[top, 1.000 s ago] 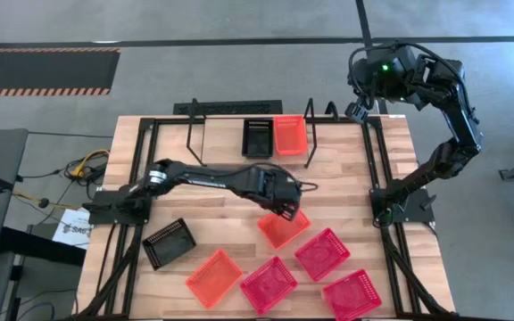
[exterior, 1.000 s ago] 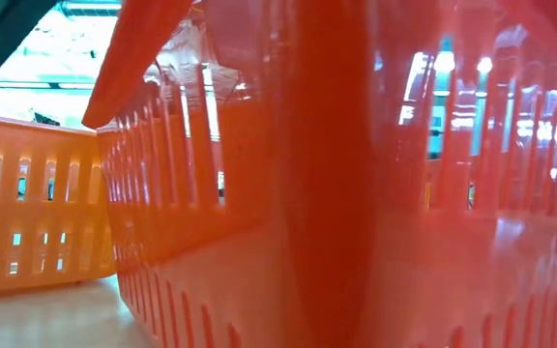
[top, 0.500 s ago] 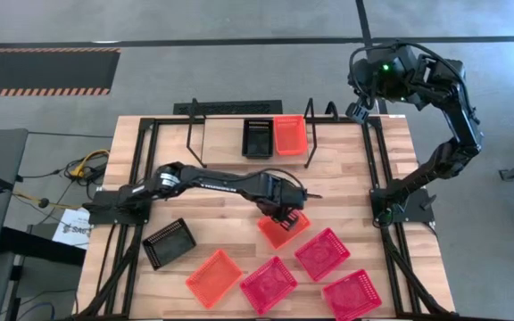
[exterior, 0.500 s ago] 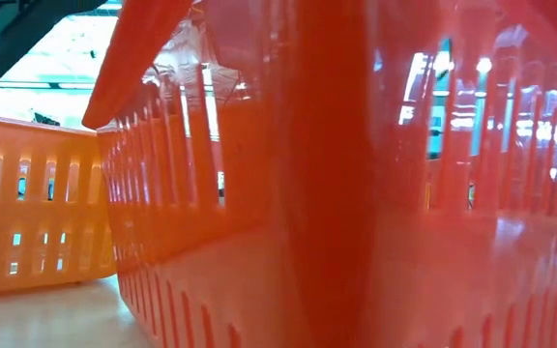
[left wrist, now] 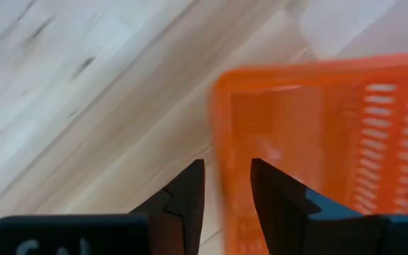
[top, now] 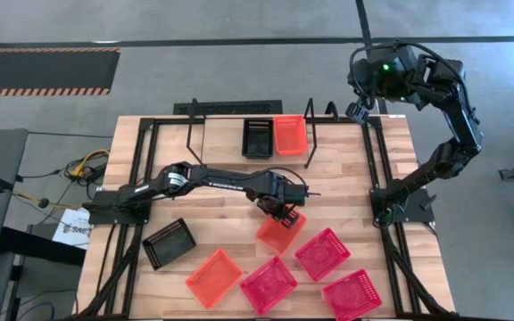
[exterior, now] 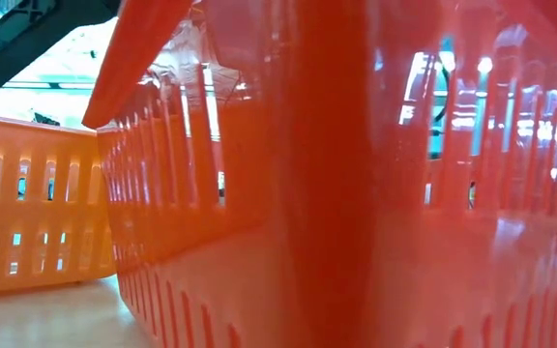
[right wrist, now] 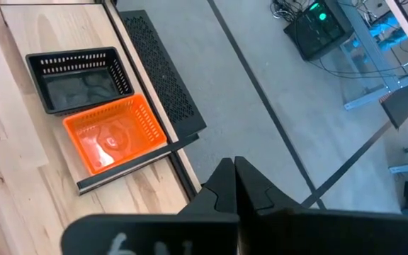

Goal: Stack baskets on shelf by color
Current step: Stack the top orange bin on top of the orange bin on the shelf

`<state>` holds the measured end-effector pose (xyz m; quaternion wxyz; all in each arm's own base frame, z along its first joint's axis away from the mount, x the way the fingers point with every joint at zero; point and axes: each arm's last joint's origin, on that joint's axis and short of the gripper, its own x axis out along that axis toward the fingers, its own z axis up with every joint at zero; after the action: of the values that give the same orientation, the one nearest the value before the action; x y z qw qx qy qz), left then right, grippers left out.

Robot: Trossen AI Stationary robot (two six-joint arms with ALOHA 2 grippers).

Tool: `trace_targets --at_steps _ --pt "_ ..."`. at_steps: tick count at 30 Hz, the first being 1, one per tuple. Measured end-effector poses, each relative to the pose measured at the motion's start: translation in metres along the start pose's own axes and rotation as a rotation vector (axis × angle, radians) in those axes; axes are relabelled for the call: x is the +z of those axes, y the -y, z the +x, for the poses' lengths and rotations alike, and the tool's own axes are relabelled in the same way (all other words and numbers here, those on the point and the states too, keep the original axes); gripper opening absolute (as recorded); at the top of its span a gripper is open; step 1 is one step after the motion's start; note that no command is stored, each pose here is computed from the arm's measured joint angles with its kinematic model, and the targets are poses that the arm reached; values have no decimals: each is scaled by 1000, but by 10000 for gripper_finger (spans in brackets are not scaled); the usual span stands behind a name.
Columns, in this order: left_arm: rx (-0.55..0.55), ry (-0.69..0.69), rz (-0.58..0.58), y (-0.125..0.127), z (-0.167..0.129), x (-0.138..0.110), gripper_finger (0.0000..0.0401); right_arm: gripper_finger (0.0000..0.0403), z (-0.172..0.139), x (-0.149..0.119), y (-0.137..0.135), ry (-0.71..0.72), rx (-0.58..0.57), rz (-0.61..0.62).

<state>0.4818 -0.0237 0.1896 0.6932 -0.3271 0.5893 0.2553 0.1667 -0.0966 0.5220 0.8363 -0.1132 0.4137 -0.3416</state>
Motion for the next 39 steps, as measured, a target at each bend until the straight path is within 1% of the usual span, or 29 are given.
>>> trace_targets --at_steps 4,6,8,10,13,15,18,20,23,25,27,30,32,34,37,39 --pt "-31 -12 -5 1 0 1 103 1 0 0 0 0 0 -1" --pt "-44 -12 13 2 2 2 94 1 0 0 0 3 -1 -2" --pt "-37 -17 48 2 4 2 64 1 0 0 0 4 -1 -3" --pt "-23 -1 83 1 4 3 21 1 0 1 0 7 -2 -3" --pt "57 20 84 -7 -9 5 6 1 0 1 0 7 -2 -4" --pt "106 67 71 -13 -31 9 3 1 0 1 0 8 -3 -3" --pt "203 157 49 -29 -77 13 2 1 0 1 0 10 -3 8" --pt "248 243 23 -40 -109 16 1 1 0 1 0 11 -3 27" --pt "302 411 -20 -63 -157 11 1 1 0 2 1 18 -6 78" --pt "337 551 -85 -81 -194 6 1 1 0 3 1 32 -12 127" --pt "385 682 -130 -98 -225 0 0 0 0 6 2 55 -17 180" --pt "426 836 -155 -120 -266 -11 0 0 2 13 -2 93 -41 252" --pt "443 910 -156 -134 -290 -20 0 0 6 18 -9 108 -57 271" --pt "467 947 -143 -146 -308 -29 0 0 11 23 -21 127 -50 275" --pt "510 978 -125 -159 -323 -36 0 0 26 34 -46 171 -24 258" --pt "530 988 -112 -165 -331 -40 0 0 39 41 -66 208 -15 223"
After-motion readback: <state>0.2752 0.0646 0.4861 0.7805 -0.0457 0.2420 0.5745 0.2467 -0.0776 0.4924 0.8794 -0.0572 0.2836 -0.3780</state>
